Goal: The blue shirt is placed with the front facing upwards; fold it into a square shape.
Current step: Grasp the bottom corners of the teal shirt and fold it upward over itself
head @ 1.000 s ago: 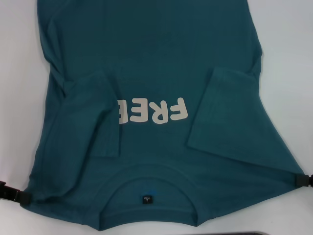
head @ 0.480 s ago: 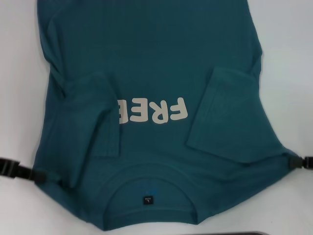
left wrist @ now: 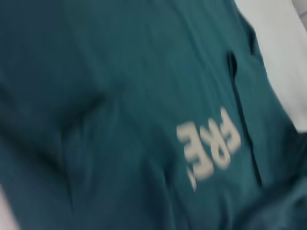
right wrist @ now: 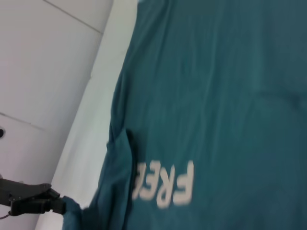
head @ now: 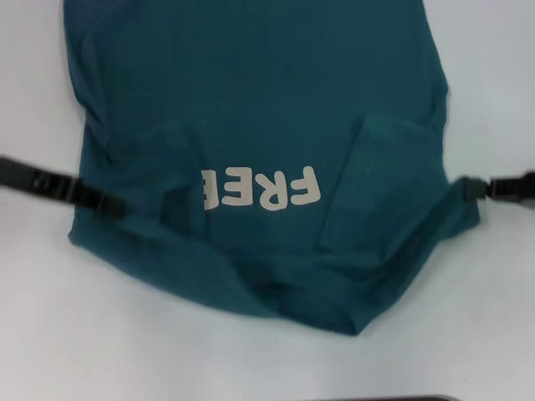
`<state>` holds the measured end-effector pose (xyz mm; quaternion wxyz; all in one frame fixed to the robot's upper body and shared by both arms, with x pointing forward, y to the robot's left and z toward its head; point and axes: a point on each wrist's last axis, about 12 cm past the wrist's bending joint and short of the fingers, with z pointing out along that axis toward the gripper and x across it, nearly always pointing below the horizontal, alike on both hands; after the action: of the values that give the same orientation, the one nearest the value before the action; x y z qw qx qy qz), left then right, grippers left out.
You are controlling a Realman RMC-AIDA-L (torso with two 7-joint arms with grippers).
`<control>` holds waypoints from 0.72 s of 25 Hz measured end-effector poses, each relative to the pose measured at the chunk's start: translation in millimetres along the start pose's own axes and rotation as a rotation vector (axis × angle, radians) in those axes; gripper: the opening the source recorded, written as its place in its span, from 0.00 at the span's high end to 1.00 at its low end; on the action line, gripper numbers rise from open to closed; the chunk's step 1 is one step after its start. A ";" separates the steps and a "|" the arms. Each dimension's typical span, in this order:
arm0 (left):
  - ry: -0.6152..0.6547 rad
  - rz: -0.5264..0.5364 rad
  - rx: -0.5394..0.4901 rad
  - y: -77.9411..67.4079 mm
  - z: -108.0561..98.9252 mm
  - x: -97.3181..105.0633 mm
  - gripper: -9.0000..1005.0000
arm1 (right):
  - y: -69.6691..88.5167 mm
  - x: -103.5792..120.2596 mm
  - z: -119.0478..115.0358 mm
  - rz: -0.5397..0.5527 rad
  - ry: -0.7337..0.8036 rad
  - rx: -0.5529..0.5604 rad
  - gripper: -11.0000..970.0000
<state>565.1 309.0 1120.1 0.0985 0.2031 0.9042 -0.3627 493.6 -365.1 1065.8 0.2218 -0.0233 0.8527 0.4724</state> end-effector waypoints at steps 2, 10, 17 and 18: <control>-0.022 0.019 -0.021 -1.9 1.5 -13.9 0.96 | 3.2 -14.0 5.9 -0.016 -0.016 0.006 0.94; -0.109 0.095 -0.102 -13.1 5.0 -65.6 0.95 | 16.6 -63.1 32.2 -0.087 -0.078 0.048 0.94; -0.208 0.117 -0.118 -17.3 -14.1 -88.8 0.95 | 28.1 -94.0 50.9 -0.145 -0.124 0.083 0.94; -0.221 0.120 -0.120 -17.6 -17.1 -91.3 0.95 | 29.8 -96.8 53.3 -0.151 -0.126 0.084 0.94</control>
<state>638.9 282.4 1172.9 0.2311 0.2092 0.8940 -0.3219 592.3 -321.6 1104.0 0.3108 -0.0482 0.8518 0.4189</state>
